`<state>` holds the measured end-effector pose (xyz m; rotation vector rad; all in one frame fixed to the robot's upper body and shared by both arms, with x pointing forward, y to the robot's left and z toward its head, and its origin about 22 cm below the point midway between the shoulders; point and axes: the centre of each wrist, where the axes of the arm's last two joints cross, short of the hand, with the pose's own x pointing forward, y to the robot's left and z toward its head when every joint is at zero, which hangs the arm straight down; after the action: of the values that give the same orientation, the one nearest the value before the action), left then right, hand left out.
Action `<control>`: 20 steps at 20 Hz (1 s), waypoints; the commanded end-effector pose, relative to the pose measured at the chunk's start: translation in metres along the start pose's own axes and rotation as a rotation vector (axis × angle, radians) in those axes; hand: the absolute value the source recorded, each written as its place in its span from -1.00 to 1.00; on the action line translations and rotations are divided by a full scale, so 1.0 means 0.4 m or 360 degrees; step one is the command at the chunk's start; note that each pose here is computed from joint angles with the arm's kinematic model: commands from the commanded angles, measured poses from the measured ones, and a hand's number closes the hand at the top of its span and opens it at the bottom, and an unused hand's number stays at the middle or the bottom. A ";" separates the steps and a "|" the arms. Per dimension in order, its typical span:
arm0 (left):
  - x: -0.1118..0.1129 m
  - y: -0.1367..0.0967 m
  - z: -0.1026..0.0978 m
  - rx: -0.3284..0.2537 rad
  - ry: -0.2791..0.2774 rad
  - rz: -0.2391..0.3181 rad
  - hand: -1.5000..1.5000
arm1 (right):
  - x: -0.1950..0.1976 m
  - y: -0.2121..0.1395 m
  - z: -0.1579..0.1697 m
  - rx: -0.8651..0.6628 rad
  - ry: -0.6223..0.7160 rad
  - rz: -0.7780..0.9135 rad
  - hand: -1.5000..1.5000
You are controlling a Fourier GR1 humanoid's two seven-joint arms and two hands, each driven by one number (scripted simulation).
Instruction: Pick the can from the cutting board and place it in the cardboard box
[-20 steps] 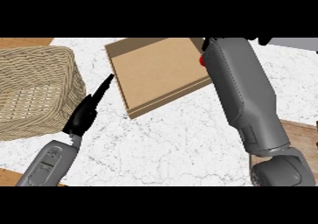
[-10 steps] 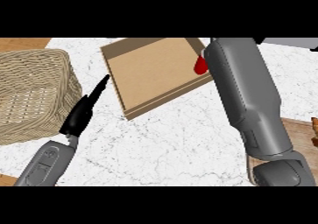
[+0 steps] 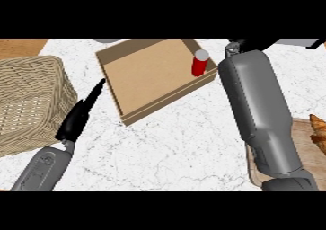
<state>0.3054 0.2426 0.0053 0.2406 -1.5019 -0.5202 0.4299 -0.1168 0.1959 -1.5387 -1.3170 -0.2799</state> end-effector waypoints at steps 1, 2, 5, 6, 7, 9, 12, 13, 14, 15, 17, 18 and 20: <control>-0.019 -0.011 0.010 0.0035 0.0036 0.0033 0.00 | -0.037 0.001 0.030 -0.0161 0.0275 -0.0312 -1.00; -0.007 0.001 0.002 0.0013 0.0009 0.0006 0.00 | -0.051 0.005 0.038 -0.0175 0.0252 -0.0331 -1.00; -0.026 0.018 0.015 0.0027 0.0050 0.0004 0.00 | -0.115 0.006 0.048 -0.0232 0.0238 -0.0356 -1.00; -0.029 0.014 0.016 0.0039 0.0061 0.0010 0.00 | -0.147 0.011 0.046 -0.0261 0.0263 -0.0365 -1.00; -0.029 -0.007 0.022 0.0042 0.0034 0.0041 0.00 | -0.136 0.003 0.055 -0.0277 0.0222 -0.0387 -1.00; -0.028 0.024 0.019 0.0058 0.0043 -0.0003 0.00 | -0.171 -0.002 0.065 -0.0302 0.0209 -0.0382 -1.00; -0.054 0.011 0.038 0.0056 0.0087 0.0020 0.00 | -0.216 -0.016 0.082 -0.0312 0.0216 -0.0390 -1.00; -0.057 0.010 0.033 0.0110 0.0079 0.0038 0.00 | -0.236 -0.019 0.092 -0.0305 0.0231 -0.0404 -1.00; -0.054 -0.001 0.034 0.0073 0.0081 0.0042 0.00 | -0.261 -0.018 0.111 -0.0283 0.0214 -0.0385 -1.00; -0.060 0.001 0.049 0.0068 0.0094 0.0024 0.00 | -0.268 -0.024 0.115 -0.0302 0.0218 -0.0376 -1.00; -0.062 0.019 0.039 0.0105 0.0083 0.0021 0.00 | -0.323 -0.027 0.141 -0.0276 0.0225 -0.0341 -1.00; -0.073 0.013 0.057 0.0087 0.0097 0.0024 0.00 | -0.339 -0.035 0.149 -0.0272 0.0236 -0.0327 -1.00; -0.054 0.019 0.036 0.0104 0.0079 0.0019 0.00 | -0.354 -0.044 0.180 -0.0233 0.0226 -0.0333 -1.00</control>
<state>0.2916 0.2617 -0.0111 0.2873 -1.4695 -0.4589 0.3519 -0.1530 0.0845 -1.6296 -1.4433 -0.4301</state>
